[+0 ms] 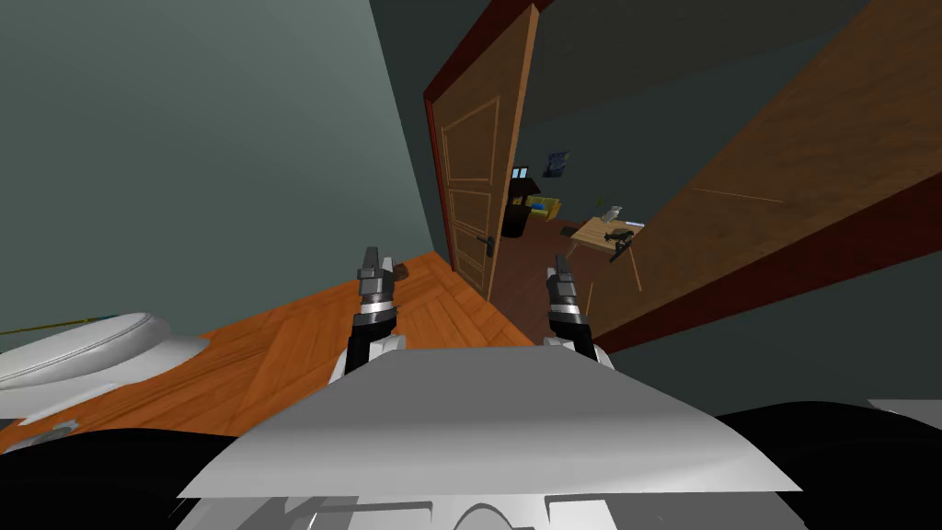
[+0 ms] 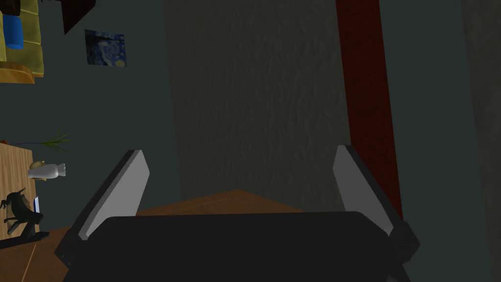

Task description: Push the door open

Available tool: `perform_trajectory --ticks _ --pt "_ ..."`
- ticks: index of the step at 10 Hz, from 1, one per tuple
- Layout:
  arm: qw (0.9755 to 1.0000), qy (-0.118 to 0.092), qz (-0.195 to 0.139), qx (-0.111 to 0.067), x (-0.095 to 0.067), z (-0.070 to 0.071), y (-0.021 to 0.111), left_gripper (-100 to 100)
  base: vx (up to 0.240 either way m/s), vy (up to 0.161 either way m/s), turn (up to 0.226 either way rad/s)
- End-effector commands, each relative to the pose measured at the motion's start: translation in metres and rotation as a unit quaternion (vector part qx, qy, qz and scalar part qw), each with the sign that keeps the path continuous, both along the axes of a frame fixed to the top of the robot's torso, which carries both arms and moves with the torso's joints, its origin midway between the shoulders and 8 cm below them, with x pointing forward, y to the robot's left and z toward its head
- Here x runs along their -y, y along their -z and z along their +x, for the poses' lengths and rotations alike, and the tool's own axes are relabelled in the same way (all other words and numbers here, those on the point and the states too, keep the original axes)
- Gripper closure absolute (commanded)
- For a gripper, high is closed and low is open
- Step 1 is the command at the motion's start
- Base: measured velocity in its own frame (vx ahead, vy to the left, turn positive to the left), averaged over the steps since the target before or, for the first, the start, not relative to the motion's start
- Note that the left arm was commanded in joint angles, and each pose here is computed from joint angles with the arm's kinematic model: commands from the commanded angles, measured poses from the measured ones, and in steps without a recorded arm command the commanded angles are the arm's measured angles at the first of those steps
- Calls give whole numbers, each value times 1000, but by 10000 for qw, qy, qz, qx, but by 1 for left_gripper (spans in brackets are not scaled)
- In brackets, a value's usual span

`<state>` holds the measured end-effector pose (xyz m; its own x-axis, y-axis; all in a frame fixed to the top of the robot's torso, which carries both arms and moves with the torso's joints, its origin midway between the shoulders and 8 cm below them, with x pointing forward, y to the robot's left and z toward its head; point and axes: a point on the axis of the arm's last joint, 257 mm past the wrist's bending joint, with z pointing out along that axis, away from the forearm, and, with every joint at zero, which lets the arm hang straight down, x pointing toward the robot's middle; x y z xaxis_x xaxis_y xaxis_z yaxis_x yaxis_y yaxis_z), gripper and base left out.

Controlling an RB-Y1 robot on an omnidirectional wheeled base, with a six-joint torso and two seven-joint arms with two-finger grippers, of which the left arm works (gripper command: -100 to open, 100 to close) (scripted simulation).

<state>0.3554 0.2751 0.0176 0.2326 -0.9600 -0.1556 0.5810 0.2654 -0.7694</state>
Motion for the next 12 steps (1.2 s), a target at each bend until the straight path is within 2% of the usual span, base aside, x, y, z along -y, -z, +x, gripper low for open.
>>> perform_trajectory --ticks 1,5,6,9,12 --pt "9998 147 -47 -117 7 10 11 -100 115 32 -135" --pt "9979 479 -164 -401 25 32 39 -100 189 48 -120" --pt "9967 596 -204 -506 32 39 49 -100 145 22 -118" --pt "9941 790 -271 -688 45 51 66 -100 113 45 -98" --pt "9905 993 -337 -887 59 64 85 -100 79 46 -89"
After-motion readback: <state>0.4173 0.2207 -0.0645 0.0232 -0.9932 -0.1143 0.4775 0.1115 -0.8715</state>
